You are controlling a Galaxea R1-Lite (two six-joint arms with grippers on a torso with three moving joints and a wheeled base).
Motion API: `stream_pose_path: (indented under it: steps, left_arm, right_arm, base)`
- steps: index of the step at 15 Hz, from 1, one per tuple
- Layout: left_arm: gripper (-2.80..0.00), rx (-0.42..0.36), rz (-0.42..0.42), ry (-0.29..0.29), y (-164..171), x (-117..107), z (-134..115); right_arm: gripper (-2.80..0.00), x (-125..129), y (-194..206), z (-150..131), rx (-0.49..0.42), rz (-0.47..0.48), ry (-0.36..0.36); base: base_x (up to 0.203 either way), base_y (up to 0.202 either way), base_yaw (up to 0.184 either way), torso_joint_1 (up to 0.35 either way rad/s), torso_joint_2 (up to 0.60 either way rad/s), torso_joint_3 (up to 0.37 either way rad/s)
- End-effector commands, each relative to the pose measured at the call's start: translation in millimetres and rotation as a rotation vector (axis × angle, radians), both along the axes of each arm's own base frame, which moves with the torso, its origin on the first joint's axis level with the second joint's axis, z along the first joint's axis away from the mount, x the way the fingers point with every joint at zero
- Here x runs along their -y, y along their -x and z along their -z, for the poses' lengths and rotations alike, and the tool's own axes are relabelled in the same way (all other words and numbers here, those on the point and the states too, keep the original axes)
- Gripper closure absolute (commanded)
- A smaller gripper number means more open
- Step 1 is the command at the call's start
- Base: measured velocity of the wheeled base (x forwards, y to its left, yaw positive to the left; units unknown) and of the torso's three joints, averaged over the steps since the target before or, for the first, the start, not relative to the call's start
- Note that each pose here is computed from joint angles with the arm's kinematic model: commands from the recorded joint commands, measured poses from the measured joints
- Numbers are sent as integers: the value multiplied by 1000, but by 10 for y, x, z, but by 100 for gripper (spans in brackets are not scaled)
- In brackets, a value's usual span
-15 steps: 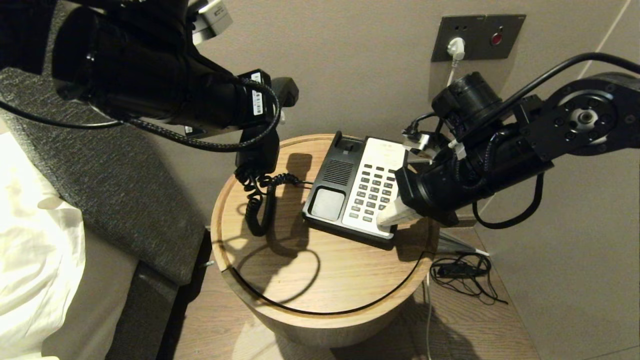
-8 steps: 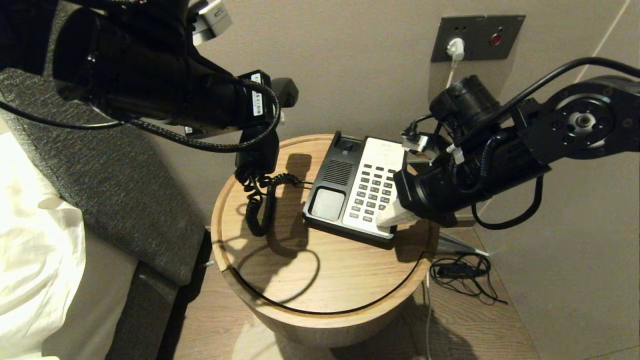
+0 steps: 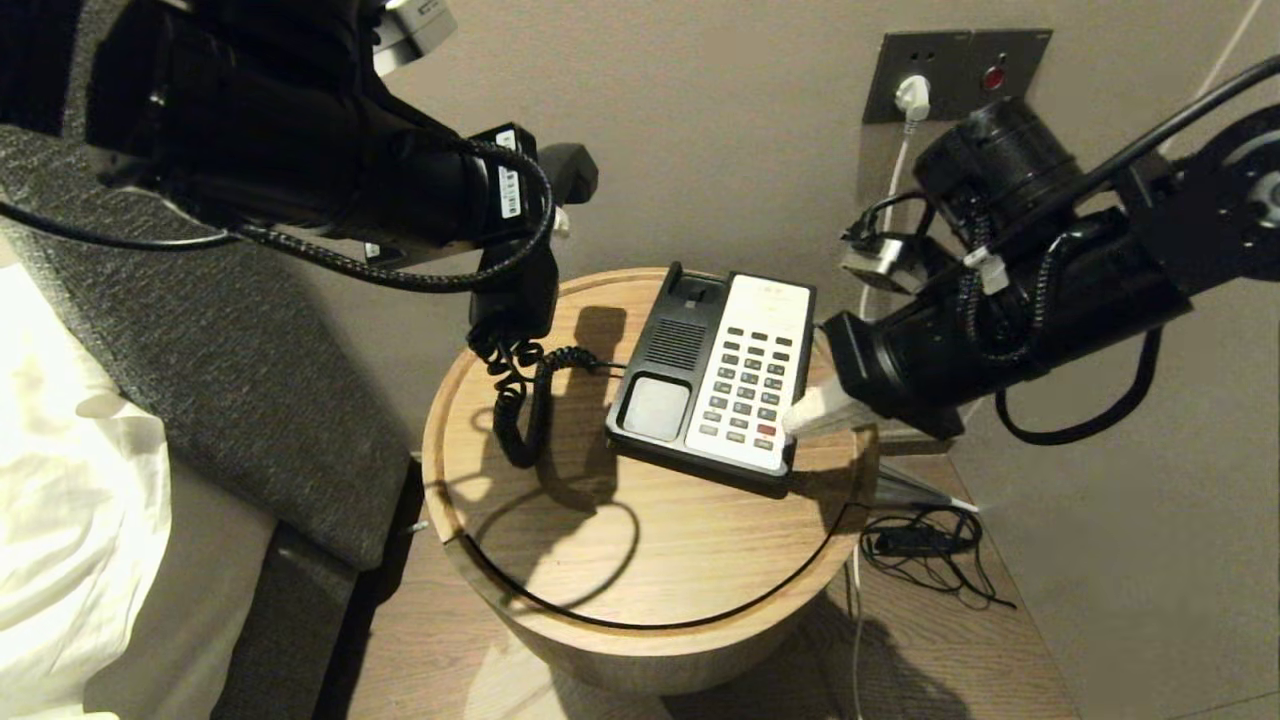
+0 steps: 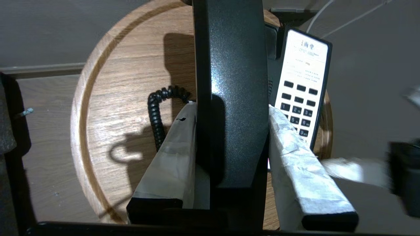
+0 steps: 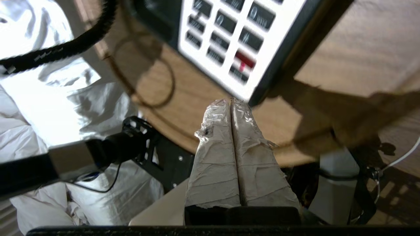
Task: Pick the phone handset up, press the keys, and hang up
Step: Dial the number, then put the handset back
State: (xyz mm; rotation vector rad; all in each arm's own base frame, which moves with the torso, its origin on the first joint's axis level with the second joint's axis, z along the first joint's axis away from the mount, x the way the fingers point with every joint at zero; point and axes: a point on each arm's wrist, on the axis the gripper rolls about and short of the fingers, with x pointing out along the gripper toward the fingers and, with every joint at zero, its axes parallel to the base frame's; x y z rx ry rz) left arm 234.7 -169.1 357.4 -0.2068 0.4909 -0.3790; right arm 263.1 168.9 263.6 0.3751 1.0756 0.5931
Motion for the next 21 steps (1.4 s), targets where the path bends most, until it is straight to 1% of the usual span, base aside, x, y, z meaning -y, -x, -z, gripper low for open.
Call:
stream_pose_path:
  steps: [1,4,6,9,11,14,16,17,19,21]
  left_arm:
    - [0,-4,-1,-1,7,-1,3]
    - [0,-22,11,-16,-20,62,70]
    - [0,-43,44,-33,-21,197,149]
    - [0,-70,110,-61,-1,474,277]
    - [0,-93,137,-93,22,624,392]
    - [0,-117,123,-141,-37,748,553]
    - [0,-115,105,-163,-97,812,624]
    - [0,-100,100,-153,-119,840,626]
    - [0,-48,102,-104,-183,910,604]
    - [0,-31,109,-98,-225,973,634]
  right_arm:
    - [0,102,171,-181,36,0,-28]
    - [0,278,328,-297,60,29,-41]
    - [0,463,447,-413,79,75,-55]
    - [0,751,635,-548,96,157,-58]
    - [0,899,720,-608,111,211,-57]
    - [0,981,862,-718,154,227,-77]
    - [0,1004,928,-727,153,235,-86]
    - [0,1015,962,-732,156,234,-89]
    - [0,1038,1020,-743,164,235,-94]
    - [0,1046,1047,-735,162,235,-94]
  base:
    - [0,0,0,0,0,0]
    - [0,0,0,0,0,0]
    - [0,0,0,0,0,0]
    - [0,0,0,0,0,0]
    - [0,0,0,0,0,0]
    - [0,0,0,0,0,0]
    - [0,0,0,0,0,0]
    - [0,0,0,0,0,0]
    - [0,0,0,0,0,0]
    - [0,0,0,0,0,0]
